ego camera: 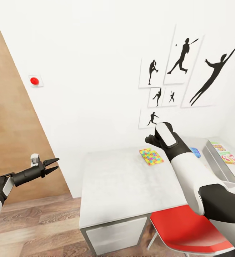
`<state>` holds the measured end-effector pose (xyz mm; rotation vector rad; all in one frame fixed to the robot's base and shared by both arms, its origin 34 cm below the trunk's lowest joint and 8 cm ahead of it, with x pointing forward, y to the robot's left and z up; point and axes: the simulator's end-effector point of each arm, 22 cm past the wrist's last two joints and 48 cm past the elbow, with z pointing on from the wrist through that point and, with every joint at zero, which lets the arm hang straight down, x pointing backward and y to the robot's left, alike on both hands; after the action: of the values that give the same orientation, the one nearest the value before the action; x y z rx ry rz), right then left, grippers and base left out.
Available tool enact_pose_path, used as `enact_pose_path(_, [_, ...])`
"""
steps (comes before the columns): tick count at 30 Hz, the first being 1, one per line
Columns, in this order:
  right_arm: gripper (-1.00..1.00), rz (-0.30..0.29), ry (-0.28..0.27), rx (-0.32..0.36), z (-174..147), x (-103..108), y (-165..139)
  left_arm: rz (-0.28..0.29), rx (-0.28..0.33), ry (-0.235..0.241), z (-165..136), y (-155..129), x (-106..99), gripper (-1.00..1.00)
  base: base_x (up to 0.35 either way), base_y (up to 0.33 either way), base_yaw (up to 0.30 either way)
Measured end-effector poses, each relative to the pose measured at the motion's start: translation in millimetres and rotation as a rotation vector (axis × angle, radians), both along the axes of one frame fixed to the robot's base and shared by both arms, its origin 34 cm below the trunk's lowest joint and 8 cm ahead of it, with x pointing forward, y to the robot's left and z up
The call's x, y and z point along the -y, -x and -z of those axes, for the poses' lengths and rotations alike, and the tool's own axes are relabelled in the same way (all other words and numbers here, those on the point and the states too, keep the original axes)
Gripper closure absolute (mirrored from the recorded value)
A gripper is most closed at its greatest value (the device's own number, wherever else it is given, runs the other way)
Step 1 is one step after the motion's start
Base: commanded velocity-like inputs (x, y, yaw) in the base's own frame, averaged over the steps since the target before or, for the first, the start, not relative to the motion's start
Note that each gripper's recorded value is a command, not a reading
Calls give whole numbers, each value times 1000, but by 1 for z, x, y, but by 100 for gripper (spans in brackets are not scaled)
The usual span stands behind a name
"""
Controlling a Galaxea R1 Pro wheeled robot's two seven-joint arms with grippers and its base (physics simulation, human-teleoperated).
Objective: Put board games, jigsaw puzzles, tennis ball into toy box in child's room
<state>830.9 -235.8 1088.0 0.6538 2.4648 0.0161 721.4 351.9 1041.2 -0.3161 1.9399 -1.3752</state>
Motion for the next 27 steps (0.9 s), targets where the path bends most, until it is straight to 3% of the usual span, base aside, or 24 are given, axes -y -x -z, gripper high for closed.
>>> enact_pose_path(15, [-100, 7, 31, -14, 14, 7, -4, -3, -25, -4, 15, -1, -3, -100, 0, 0, 0])
enact_pose_path(27, [-100, 56, 29, 27, 19, 12, -15, -22, -65, -33, 32, -1, -13, -100, 0, 0, 0])
